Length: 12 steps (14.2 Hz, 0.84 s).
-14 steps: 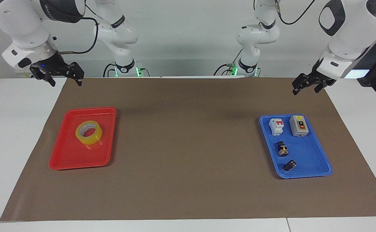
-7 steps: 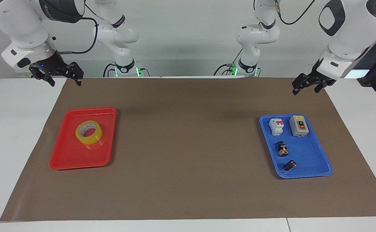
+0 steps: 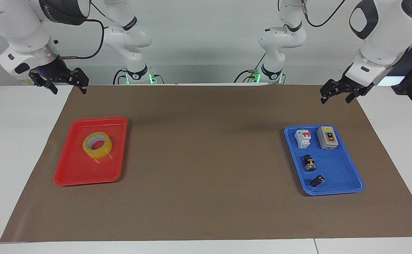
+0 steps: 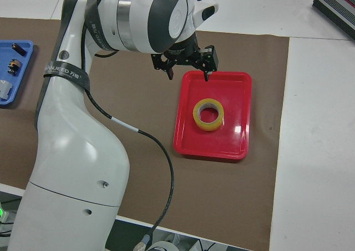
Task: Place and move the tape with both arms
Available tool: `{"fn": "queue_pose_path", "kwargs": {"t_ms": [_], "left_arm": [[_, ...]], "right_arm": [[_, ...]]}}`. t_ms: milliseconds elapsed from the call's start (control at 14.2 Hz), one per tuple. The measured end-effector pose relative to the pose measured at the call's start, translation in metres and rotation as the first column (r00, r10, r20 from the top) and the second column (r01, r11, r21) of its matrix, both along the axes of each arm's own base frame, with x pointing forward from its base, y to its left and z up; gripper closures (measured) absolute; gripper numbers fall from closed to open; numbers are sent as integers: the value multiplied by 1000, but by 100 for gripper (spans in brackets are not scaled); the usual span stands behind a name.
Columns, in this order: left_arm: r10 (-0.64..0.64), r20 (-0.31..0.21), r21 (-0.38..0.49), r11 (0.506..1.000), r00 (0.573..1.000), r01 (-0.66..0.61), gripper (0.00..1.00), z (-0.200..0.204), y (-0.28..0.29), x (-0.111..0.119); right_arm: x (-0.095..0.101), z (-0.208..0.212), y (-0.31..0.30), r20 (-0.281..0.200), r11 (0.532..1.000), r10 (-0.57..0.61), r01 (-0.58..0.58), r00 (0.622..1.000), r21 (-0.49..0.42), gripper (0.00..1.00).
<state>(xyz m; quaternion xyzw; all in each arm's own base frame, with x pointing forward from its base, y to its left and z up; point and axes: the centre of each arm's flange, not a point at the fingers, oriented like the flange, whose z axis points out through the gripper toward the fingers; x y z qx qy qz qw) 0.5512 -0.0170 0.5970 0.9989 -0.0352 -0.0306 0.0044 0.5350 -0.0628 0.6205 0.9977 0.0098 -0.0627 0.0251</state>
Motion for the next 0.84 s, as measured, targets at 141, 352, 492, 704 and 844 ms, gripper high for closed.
{"fn": "queue_pose_path", "kwargs": {"t_ms": [141, 352, 492, 704, 844], "left_arm": [[1, 0, 0, 1000, 1000, -1, 0, 0, 1, 0], [2, 0, 0, 1000, 1000, -2, 0, 0, 1, 0], [2, 0, 0, 1000, 1000, -2, 0, 0, 1, 0], [2, 0, 0, 1000, 1000, -2, 0, 0, 1, 0], [2, 0, 0, 1000, 1000, -2, 0, 0, 1, 0]], "right_arm": [[0, 1, -1, 2, 1000, -1, 1, 1000, 0, 0], [0, 2, -1, 6, 1000, -3, 3, 1000, 4, 0], [0, 2, -1, 6, 1000, -3, 3, 1000, 9, 0], [0, 2, 0, 6, 1000, -3, 3, 1000, 11, 0], [0, 2, 0, 6, 1000, -3, 3, 1000, 11, 0]]}}
